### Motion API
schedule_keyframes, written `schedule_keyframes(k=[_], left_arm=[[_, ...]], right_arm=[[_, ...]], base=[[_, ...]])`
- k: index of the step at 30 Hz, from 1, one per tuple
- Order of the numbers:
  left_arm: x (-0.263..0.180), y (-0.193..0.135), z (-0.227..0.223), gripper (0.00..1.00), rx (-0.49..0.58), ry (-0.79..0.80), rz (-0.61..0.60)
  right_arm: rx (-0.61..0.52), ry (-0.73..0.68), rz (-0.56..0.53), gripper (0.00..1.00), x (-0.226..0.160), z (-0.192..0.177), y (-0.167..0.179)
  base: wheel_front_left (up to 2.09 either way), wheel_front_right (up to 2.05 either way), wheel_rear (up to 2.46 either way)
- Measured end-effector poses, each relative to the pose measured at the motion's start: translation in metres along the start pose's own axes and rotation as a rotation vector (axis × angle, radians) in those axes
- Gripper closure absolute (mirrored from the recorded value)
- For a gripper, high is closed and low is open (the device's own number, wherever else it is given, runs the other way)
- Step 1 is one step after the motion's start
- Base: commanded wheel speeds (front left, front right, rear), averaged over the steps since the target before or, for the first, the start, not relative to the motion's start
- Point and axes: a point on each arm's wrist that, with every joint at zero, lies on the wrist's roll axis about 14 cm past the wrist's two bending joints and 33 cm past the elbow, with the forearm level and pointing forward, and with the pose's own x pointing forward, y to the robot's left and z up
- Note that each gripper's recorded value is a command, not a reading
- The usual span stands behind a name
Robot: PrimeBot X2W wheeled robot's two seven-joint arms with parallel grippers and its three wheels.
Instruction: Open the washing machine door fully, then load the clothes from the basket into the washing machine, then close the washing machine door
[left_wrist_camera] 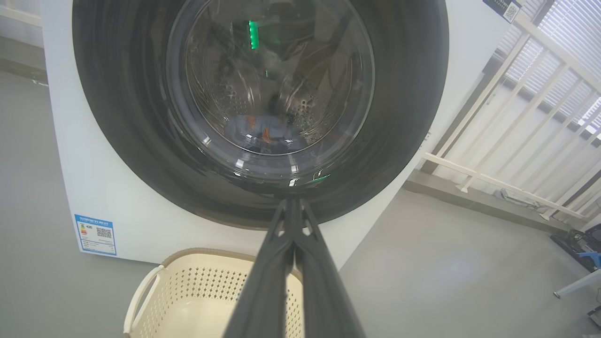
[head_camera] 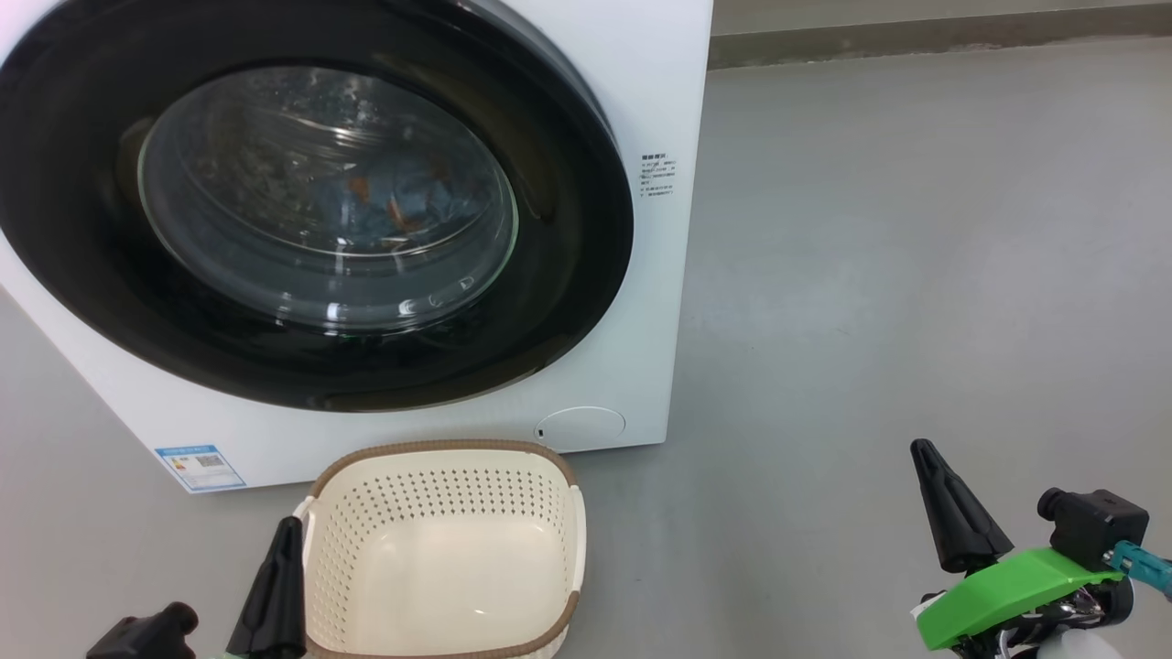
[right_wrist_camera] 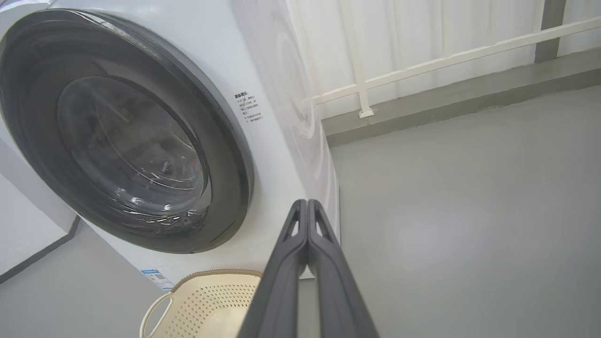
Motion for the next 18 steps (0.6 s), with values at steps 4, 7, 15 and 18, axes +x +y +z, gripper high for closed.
schedule_keyframes(k=[4, 7, 15, 18], left_arm=[[0.0001, 0.0021, -0.0001, 1.0, -0.041, 0.002, 0.013], [0.0002, 0.0041, 0.0005, 1.0, -0.064, 0.001, 0.022], [0.0003, 0.0074, -0.0003, 1.0, -0.139, 0.007, 0.044], [0.0003, 0.0088, -0.0003, 1.0, -0.171, 0.008, 0.053]], right_arm=[[0.051, -0.002, -0.018, 1.0, 0.0004, 0.0005, -0.0024], [0.072, 0.0, -0.027, 1.0, 0.0007, 0.0007, -0.0038], [0.154, -0.003, -0.053, 1.0, 0.001, 0.0018, -0.0082], [0.191, -0.007, -0.066, 1.0, 0.001, 0.0025, -0.0106]], base=[[0.0, 0.0, 0.0], [0.0, 0.0, 0.0], [0.0, 0.0, 0.0], [0.0, 0.0, 0.0]])
